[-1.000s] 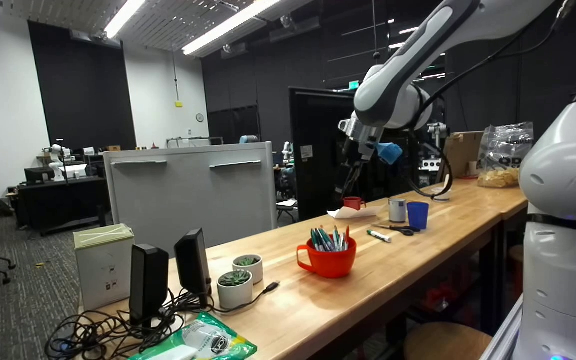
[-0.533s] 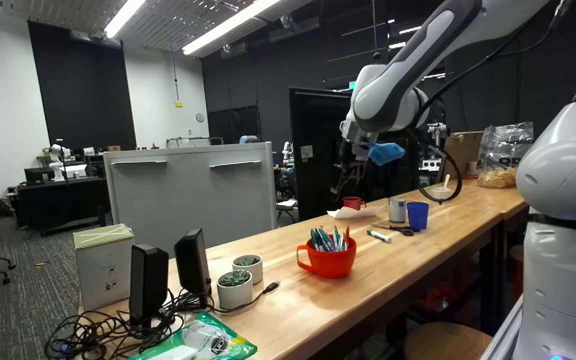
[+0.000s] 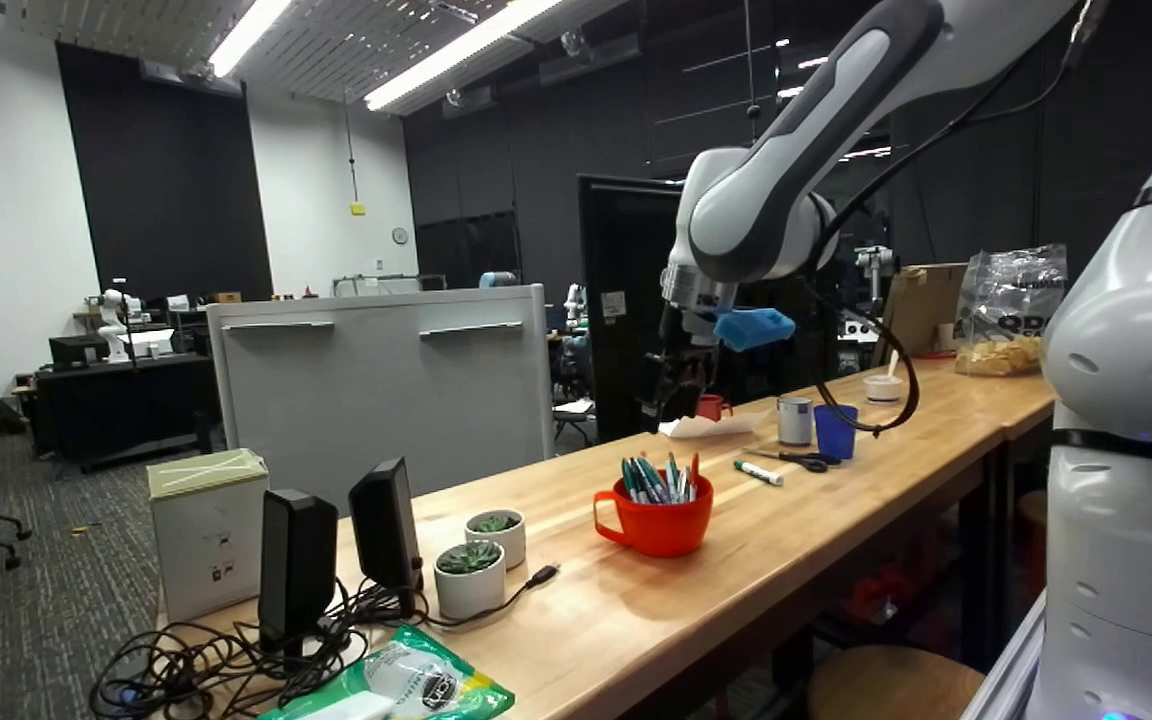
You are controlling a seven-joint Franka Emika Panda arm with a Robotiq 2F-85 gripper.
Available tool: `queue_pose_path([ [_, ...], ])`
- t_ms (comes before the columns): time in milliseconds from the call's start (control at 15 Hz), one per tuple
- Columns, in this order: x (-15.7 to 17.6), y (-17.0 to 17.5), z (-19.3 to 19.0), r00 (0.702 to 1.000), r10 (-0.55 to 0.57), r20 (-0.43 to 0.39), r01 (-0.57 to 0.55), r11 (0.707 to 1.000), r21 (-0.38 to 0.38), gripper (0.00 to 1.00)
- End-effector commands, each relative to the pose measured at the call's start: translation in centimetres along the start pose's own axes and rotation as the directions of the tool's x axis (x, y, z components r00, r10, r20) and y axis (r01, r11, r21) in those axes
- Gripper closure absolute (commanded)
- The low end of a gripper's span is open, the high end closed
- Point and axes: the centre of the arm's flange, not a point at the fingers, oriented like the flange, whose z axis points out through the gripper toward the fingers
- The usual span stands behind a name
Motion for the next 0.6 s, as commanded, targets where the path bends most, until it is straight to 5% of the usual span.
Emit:
queue_pose_path([
  [0, -4.4, -2.3, 1.7, 0.999, 0.020, 0.039, -0.022, 0.999, 0.043, 0.00],
  [533, -4.6, -3.7, 3.8, 0.996, 0.050, 0.072, -0.058, 0.992, 0.108, 0.00],
])
